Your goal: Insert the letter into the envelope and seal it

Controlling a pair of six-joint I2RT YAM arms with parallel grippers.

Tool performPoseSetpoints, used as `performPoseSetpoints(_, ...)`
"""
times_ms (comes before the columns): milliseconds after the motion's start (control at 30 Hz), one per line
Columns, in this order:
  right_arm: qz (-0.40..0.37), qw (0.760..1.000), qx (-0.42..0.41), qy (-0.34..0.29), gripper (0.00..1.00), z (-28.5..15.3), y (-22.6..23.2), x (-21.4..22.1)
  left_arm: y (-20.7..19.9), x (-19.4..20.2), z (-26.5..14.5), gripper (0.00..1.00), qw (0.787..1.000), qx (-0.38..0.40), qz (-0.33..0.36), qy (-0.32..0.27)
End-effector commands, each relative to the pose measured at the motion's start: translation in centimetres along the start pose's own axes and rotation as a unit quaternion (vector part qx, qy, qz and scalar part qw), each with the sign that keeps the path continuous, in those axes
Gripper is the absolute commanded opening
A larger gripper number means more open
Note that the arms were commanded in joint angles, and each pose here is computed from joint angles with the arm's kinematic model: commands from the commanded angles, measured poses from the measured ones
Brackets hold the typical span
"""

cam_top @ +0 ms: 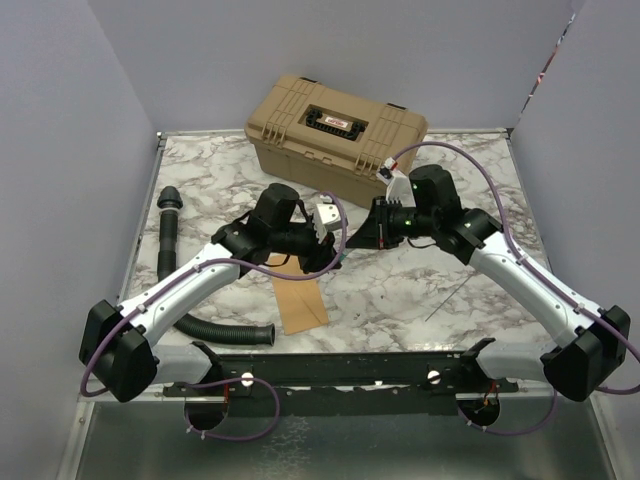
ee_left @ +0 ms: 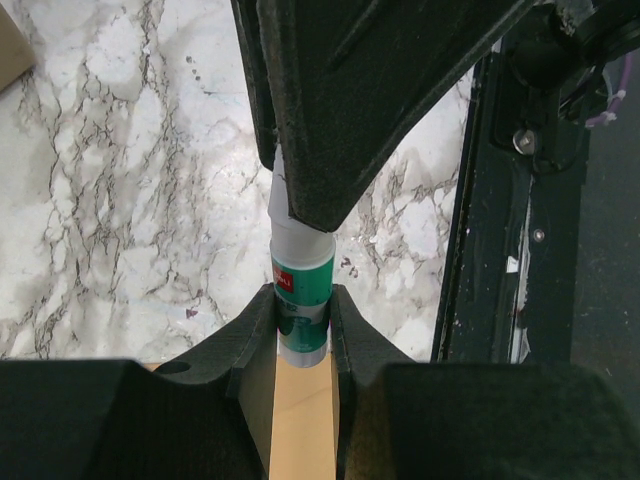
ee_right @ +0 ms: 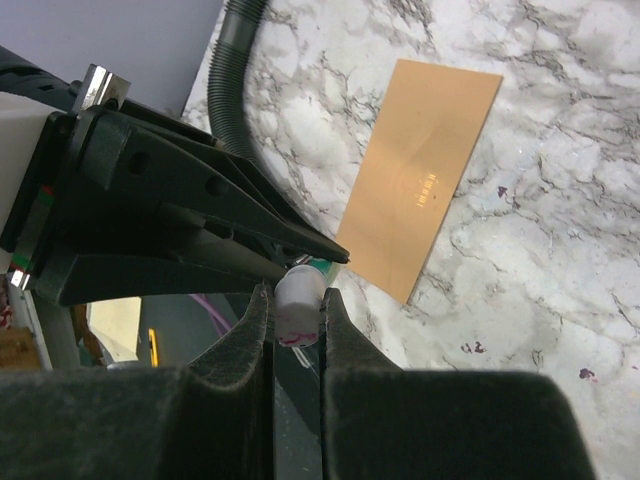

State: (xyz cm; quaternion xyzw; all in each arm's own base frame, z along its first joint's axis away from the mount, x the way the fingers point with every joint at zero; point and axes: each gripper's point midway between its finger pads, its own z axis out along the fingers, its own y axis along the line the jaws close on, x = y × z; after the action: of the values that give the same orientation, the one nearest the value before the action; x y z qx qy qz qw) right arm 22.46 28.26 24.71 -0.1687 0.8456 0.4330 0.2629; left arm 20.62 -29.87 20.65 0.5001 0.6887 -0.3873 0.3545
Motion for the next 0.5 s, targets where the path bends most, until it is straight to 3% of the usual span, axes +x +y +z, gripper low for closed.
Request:
performPoseSetpoints(0, 0.007, 0.999, 0.014, 0.037, 0.00, 0.16, -0.41, 1.28, 1.10, -1.02, -0.01, 0.00, 0.999, -0.024, 0.039, 0.006)
performPoseSetpoints(267, 0.022, 0.998, -0.003, 0.063, 0.00, 0.91, -0.39, 2.21, 1.41, -0.99, 0.18, 0.00, 0.997, -0.034, 0.058, 0.021)
performPoseSetpoints(467, 0.043, 0.999, -0.014, 0.028, 0.00, 0.91, 0.06, 1.61, 1.48, -0.62, 0.26, 0.00, 0.997, -0.034, 0.059, 0.026)
